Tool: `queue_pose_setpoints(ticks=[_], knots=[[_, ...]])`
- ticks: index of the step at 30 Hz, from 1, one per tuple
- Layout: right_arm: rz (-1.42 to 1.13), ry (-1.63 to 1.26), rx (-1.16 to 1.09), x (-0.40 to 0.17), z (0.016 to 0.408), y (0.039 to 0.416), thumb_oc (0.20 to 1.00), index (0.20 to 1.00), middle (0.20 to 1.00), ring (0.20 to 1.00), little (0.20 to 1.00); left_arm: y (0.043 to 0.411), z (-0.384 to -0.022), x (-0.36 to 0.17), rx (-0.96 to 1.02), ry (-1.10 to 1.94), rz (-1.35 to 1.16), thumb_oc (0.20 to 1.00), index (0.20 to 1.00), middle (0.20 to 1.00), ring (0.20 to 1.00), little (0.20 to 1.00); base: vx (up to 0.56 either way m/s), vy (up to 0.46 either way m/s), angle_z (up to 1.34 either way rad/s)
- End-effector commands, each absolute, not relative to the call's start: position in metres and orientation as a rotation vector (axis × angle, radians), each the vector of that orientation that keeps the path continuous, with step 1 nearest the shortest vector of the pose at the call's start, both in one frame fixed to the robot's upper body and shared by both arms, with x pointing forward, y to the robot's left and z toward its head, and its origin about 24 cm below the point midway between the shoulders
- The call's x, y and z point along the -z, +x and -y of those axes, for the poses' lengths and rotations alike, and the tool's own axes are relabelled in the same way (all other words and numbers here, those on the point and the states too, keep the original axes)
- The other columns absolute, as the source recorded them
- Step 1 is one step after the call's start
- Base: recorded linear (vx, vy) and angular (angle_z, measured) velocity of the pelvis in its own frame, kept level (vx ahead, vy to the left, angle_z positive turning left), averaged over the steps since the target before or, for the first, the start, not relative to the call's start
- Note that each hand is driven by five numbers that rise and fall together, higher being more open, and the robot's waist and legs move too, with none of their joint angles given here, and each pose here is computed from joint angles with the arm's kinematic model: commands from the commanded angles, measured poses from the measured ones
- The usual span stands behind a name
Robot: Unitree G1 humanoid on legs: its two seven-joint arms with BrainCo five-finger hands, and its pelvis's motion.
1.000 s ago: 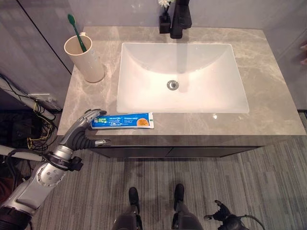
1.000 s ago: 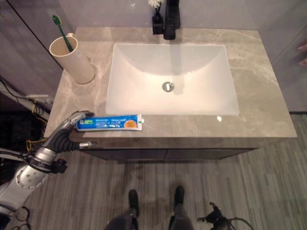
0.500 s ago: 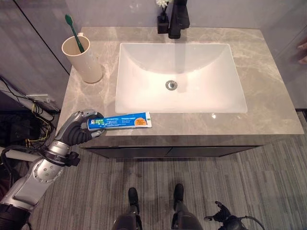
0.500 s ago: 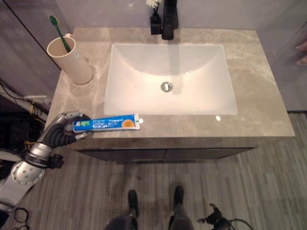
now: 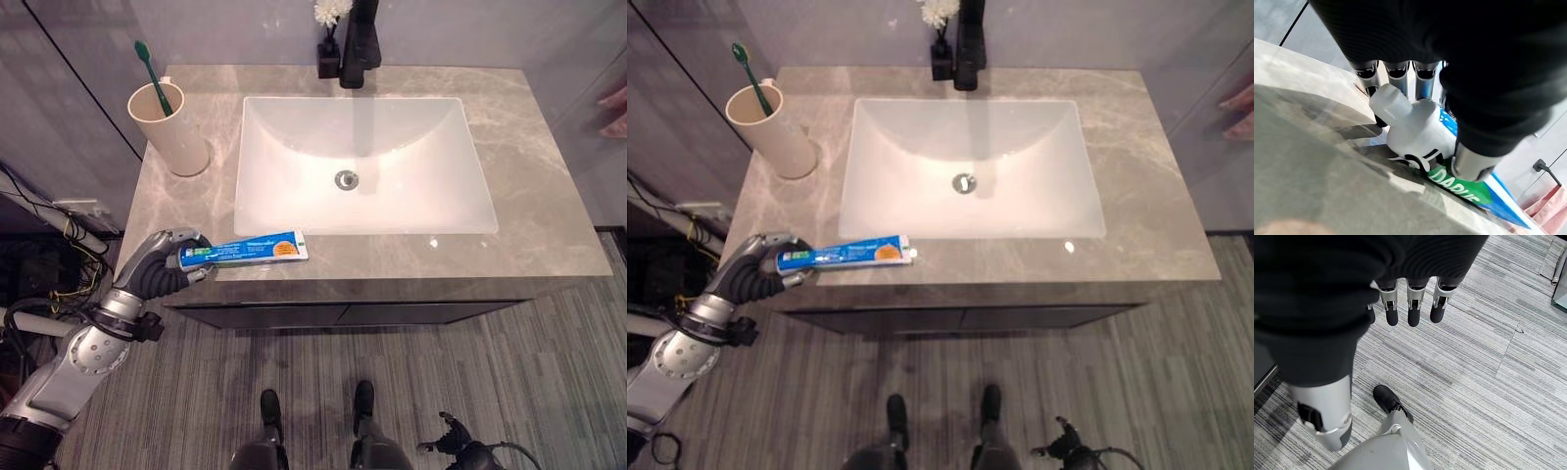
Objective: Put brush and paste in cup on sink, flatten towel.
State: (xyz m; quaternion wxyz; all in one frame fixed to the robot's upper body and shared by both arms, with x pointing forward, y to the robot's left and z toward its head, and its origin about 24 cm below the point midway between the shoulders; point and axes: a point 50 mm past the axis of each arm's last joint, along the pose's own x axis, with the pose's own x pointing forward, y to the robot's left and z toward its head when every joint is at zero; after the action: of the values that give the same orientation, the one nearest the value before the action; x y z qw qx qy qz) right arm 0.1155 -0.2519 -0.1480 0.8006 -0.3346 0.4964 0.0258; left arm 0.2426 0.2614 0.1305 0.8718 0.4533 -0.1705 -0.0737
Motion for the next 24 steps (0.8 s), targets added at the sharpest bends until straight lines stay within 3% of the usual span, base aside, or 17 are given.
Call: queue_pose_setpoints(ticks=[1, 4, 5, 6, 9, 24], knots=[[-1.064, -0.754, -0.039, 0.146, 0.261, 0.112, 1.0, 1.0, 1.0, 1.0, 1.0, 0.229, -0.252, -0.095, 0.318, 0.987, 0.222, 0.523, 0.523, 0.523, 0.523, 0.523, 0.01, -0.005, -0.03], [-1.066, -0.759, -0.036, 0.146, 0.263, 0.111, 1.0, 1.0, 1.0, 1.0, 1.0, 0.229, -0.254, -0.094, 0.331, 1.015, 0.212, 0.52, 0.52, 0.52, 0.52, 0.52, 0.01, -0.008, -0.03], [-1.067, -0.758, -0.035, 0.146, 0.263, 0.11, 1.0, 1.0, 1.0, 1.0, 1.0, 0.229, -0.254, -0.092, 0.338, 1.021, 0.205, 0.482, 0.482, 0.482, 0.482, 0.482, 0.0, 0.0, 0.0], [-1.068, -0.758, -0.034, 0.146, 0.264, 0.109, 1.0, 1.0, 1.0, 1.0, 1.0, 0.229, -0.253, -0.093, 0.346, 1.025, 0.21, 0.347, 0.347, 0.347, 0.347, 0.347, 0.01, -0.008, -0.03], [-1.067, -0.758, -0.03, 0.145, 0.265, 0.108, 1.0, 1.0, 1.0, 1.0, 1.0, 0.229, -0.253, -0.091, 0.361, 1.041, 0.198, 0.2, 0.2, 0.2, 0.2, 0.2, 0.0, -0.009, -0.05], [-1.031, -0.797, 0.016, 0.139, 0.277, 0.112, 1.0, 1.0, 1.0, 1.0, 1.0, 0.226, -0.248, -0.08, 0.629, 1.437, 0.25, 0.2, 0.2, 0.2, 0.2, 0.2, -0.01, -0.004, -0.01]])
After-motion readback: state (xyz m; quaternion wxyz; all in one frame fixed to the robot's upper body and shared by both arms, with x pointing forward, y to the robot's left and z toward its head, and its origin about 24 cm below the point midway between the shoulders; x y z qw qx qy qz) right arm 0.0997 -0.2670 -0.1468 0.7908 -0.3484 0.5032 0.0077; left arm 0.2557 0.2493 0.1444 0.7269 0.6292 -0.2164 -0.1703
